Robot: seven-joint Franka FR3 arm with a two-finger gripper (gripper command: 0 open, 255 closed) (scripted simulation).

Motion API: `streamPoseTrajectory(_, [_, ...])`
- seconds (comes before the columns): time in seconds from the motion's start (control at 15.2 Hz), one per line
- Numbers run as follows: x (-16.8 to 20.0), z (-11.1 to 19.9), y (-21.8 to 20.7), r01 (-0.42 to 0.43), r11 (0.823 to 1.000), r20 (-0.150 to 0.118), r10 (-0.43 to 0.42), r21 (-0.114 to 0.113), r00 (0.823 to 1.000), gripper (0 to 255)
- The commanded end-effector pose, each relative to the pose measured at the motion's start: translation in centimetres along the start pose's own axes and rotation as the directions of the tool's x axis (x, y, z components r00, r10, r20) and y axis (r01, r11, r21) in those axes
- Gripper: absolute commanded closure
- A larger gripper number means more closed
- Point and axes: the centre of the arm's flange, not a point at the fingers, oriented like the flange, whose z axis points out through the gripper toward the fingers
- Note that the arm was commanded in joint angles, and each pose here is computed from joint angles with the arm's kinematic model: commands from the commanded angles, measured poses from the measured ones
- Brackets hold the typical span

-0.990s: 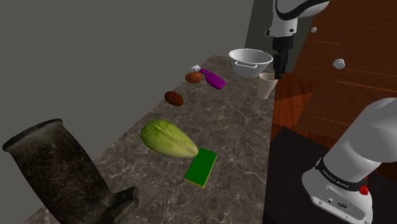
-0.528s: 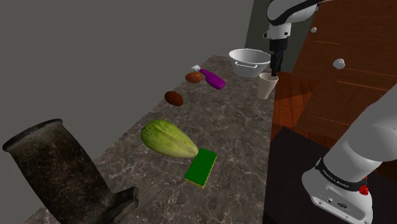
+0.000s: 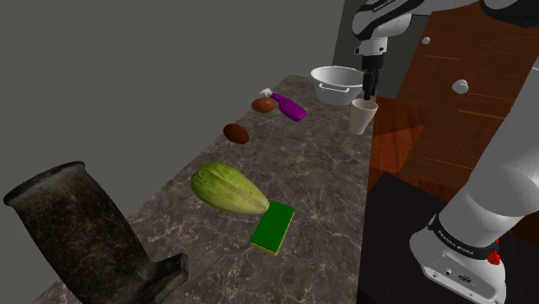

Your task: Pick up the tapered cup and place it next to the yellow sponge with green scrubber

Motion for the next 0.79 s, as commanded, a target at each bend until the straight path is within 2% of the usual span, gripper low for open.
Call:
streamPoseTrajectory(0.0, [1.1, 0.5, 2.3, 0.006, 1.000, -0.002, -0.006, 0.004, 1.000, 0])
streamPoseTrajectory(0.07, [1.5, 0.7, 3.3, 0.007, 1.000, -0.003, -0.007, 0.006, 1.000, 0])
streamPoseTrajectory(0.53, [1.5, 4.4, 3.3, 0.007, 1.000, -0.003, -0.007, 0.006, 1.000, 0])
streamPoseTrajectory(0.73, [1.5, 4.7, 3.3, 0.007, 1.000, -0.003, -0.007, 0.006, 1.000, 0])
